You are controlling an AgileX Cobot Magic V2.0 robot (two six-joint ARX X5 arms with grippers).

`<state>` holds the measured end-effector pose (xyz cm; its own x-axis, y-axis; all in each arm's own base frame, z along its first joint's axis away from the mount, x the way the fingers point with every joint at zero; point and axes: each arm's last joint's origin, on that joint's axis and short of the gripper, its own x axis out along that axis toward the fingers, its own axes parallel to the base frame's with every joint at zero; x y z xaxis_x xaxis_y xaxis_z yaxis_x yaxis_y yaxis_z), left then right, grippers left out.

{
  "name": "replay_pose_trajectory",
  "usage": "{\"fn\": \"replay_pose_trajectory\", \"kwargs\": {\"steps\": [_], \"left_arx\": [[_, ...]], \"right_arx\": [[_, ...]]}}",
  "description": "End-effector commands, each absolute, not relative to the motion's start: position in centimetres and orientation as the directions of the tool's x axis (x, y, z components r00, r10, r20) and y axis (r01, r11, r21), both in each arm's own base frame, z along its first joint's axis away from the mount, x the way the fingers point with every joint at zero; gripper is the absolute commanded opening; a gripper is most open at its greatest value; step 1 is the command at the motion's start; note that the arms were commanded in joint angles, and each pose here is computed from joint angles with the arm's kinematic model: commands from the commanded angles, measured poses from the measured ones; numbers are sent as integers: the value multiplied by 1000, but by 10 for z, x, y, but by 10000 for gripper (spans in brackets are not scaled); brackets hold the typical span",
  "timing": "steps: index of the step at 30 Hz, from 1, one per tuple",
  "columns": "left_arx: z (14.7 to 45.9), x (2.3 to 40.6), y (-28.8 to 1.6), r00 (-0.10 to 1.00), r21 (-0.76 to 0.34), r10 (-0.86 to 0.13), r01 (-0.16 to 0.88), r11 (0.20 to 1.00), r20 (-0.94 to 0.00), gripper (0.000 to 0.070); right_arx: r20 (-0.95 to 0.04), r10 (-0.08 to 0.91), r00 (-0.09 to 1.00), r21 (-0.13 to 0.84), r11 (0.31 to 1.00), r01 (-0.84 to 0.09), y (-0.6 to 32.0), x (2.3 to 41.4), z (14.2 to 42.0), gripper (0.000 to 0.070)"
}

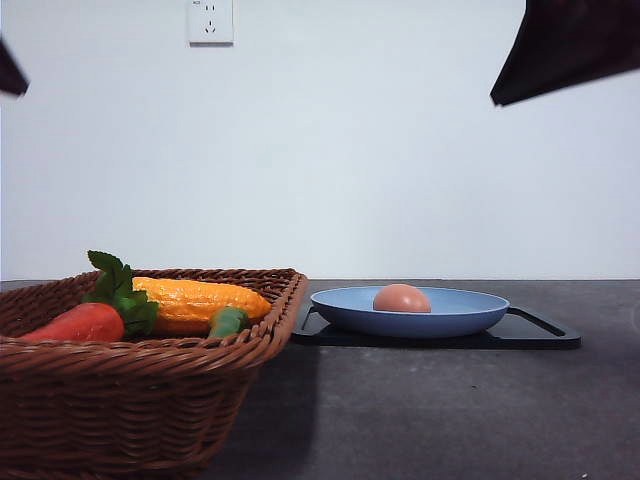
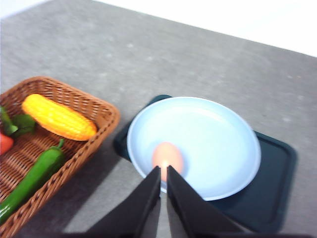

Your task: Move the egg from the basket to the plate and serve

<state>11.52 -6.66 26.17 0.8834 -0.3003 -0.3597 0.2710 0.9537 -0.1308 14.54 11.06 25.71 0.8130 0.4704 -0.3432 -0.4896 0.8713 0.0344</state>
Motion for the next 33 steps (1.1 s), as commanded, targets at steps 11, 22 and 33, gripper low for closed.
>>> {"fn": "replay_pose_trajectory", "kwargs": {"steps": [11,22,33], "left_arx": [[265,117,-69,885,-188,-322,272,944,-337,0],[265,117,-69,885,-188,-322,272,944,-337,0],[279,92,-47,939,-130,-302,283,950,-163,0]], "right_arx": [[-339,478,810,50,869,-492,114,146,250,0],[-337,478,811,50,869,-492,114,146,250,0],[-337,479,810,51,869,-493,114,146,250,0]]}}
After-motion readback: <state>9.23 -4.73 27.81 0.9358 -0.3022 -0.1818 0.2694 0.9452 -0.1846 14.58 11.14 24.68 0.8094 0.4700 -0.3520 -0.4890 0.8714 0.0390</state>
